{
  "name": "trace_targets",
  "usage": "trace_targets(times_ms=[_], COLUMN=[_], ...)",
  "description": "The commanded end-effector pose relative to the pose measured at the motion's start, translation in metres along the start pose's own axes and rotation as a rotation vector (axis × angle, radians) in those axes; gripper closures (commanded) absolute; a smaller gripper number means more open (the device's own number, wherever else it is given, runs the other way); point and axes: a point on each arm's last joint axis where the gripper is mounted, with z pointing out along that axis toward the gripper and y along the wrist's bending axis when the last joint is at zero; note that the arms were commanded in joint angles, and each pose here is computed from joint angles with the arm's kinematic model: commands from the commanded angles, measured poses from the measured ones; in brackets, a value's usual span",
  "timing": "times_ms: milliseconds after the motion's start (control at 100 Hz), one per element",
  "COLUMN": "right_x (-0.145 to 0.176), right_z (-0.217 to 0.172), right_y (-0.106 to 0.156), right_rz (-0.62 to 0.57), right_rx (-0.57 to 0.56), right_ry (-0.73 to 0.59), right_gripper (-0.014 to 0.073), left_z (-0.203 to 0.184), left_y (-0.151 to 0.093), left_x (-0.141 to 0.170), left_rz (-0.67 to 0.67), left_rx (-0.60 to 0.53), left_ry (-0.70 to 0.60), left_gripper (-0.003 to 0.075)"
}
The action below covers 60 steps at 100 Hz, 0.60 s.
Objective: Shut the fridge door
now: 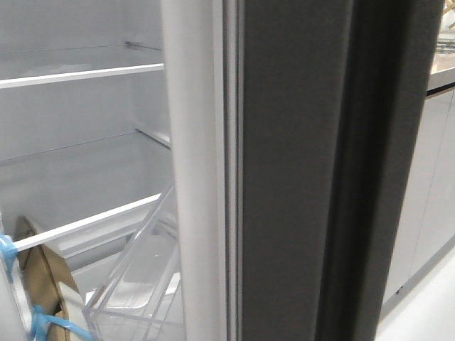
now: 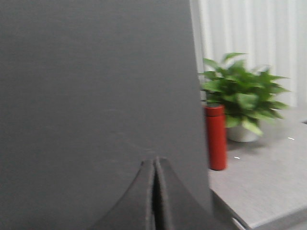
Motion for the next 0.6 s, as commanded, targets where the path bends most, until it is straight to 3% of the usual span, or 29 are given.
trace_targets(times_ms=[0, 200, 590], right_x=[-0.02, -0.027, -0.042], right_z=[0.0, -0.002, 0.017], right_y=[0.009, 0.024, 0.047], right_rz=[-0.044, -0.021, -0.008], right_rx=[-0.078, -0.23, -0.384], right_ry=[-0.096, -0.119, -0.108], right_gripper=[0.0671, 0.0671, 0.0671], left_z=[0.002, 0.002, 0.002], left_y=[0.0, 0.0, 0.0], left_x=[0.004, 0.004, 0.004], left_rz=[-0.005, -0.005, -0.005], left_rx=[0.004, 0.004, 0.004], left_ry=[-0.03, -0.03, -0.03], left_gripper=[0.0741, 0.0741, 0.0741])
